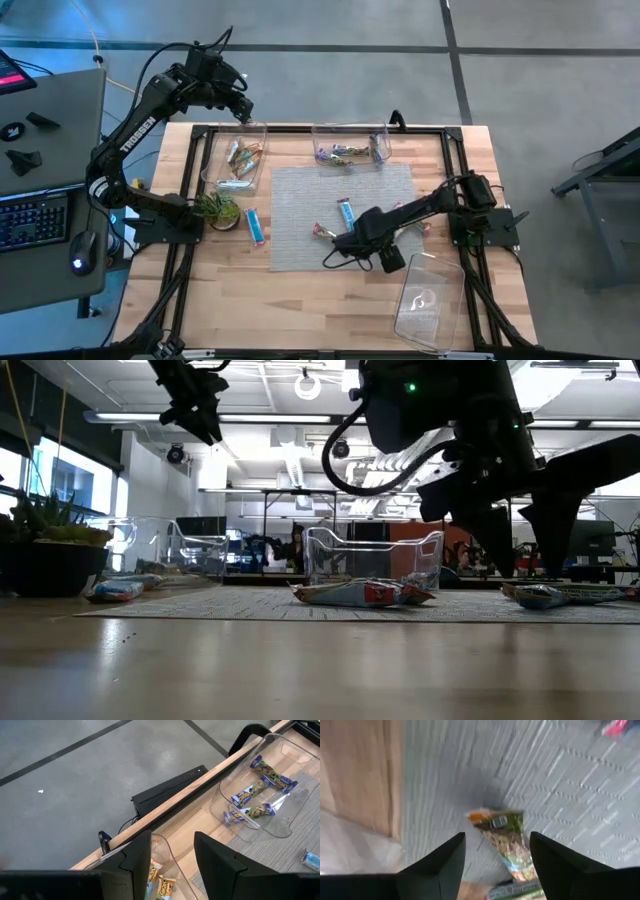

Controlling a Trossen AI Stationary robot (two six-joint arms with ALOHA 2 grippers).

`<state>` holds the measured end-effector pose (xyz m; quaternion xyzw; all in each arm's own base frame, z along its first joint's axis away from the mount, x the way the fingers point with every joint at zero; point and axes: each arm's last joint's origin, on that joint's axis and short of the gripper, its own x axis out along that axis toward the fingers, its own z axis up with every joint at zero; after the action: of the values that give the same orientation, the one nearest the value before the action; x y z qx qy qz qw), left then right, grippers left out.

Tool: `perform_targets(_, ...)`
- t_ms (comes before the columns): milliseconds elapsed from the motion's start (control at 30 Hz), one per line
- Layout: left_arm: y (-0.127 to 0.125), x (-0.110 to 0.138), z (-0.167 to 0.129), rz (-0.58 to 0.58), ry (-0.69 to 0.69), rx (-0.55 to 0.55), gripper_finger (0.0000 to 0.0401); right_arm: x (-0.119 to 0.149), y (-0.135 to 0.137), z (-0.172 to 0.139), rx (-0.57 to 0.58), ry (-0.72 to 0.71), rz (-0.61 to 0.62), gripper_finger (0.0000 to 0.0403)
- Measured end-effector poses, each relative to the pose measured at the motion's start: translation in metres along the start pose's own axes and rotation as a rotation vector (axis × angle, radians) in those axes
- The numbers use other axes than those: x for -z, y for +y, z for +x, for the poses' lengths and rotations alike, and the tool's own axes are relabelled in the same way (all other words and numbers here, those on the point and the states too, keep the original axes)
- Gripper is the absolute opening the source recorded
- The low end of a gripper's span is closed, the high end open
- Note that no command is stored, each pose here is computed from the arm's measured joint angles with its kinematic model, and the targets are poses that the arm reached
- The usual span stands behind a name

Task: Pick and place Granola Bars by type
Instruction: Put the yellow granola bar into the left transparent bin

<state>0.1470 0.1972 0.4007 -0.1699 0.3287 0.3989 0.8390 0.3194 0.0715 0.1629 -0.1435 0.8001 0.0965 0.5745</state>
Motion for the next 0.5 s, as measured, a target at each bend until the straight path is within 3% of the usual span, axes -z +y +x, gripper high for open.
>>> perform_targets(300, 0.000, 0.000, 0.000, 0.000, 0.000, 0.000, 0.0145, 0.001, -0.001, 0.016, -0.032, -0.007, -0.015, 0.0205)
perform_targets(500, 0.000, 0.000, 0.000, 0.000, 0.000, 0.000, 0.0145, 0.003, -0.002, 0.033, 0.055, -0.007, -0.013, 0.0205)
